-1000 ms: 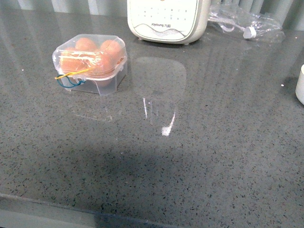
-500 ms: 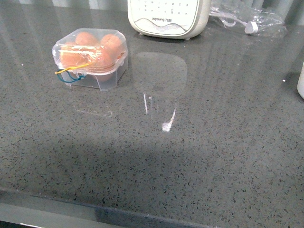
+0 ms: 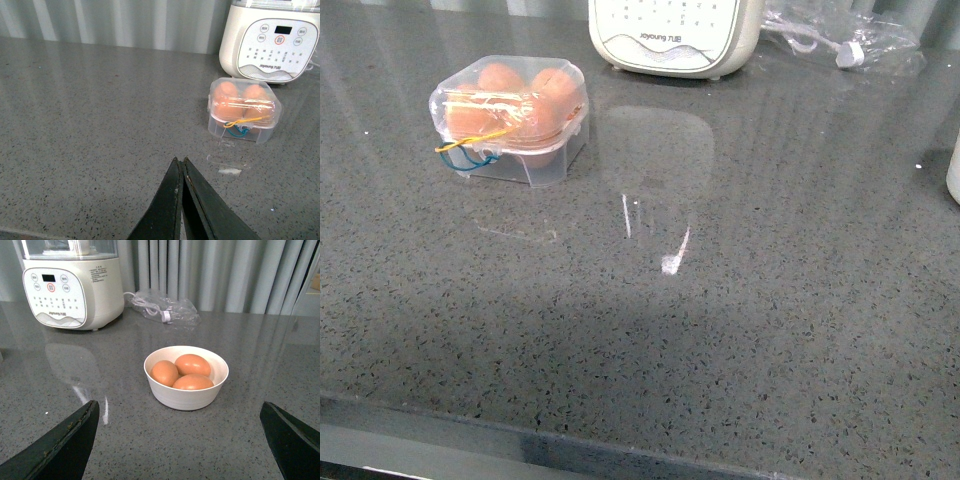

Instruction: Put egg into box

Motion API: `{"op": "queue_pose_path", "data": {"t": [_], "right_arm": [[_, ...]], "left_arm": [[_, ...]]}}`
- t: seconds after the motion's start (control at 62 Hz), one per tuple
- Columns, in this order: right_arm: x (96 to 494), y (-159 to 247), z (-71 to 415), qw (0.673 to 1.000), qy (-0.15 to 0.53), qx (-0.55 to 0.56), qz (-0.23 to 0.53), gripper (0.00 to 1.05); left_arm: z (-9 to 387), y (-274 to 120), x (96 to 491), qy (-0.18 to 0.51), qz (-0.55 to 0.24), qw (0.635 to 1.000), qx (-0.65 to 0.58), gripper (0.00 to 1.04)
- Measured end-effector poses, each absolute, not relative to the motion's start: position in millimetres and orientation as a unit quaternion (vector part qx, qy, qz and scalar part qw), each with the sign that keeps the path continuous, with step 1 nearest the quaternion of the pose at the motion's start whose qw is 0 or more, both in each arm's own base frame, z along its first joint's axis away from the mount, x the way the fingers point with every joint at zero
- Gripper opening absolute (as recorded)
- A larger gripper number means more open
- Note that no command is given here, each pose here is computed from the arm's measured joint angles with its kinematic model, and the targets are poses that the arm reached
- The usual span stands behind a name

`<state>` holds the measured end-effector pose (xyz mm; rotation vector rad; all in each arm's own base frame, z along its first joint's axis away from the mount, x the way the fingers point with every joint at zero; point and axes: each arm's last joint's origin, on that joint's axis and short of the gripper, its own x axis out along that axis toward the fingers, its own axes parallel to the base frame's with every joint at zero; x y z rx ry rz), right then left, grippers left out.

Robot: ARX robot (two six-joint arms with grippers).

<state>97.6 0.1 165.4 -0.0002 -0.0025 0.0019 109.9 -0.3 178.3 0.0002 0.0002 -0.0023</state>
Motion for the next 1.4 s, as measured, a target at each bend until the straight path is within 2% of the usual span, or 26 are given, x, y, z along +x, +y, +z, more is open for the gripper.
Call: {"op": "queue_pose_path", "data": {"t": [0.194,0.323,0.677,1.0,1.048,1.226,1.403], "right_arm": [[97.6,0.1,165.4,1.0,-0.001,0.0,0.001,0.97],[97.6,0.1,165.4,1.0,-0.001,0.0,0.001,0.97],[97.6,0.1,165.4,1.0,-0.001,0.0,0.001,0.97],[97.6,0.1,165.4,1.0,-0.001,0.0,0.001,0.97],[97.6,0.1,165.4,1.0,-0.001,0.0,0.001,0.97],[97.6,0.1,165.4,1.0,-0.001,0.0,0.001,0.97],[97.6,0.1,165.4,1.0,-0.001,0.0,0.001,0.97]], "left_arm": [[169.6,-0.2,101.9,0.012,-0.001,1.0,0.0,0.04],[173.2,-0.2,96.1,-0.014,-0.001,1.0,-0.001,0.04],[173.0,-0.2,96.1,-0.013,-0.001,1.0,-0.001,0.04],[173.0,-0.2,96.1,-0.013,-0.001,1.0,-0.001,0.55],[173.0,-0.2,96.1,-0.013,-0.001,1.0,-0.001,0.67],[173.0,-0.2,96.1,-0.013,-0.001,1.0,-0.001,0.97],[173.0,-0.2,96.1,-0.013,-0.001,1.0,-0.001,0.98]]}}
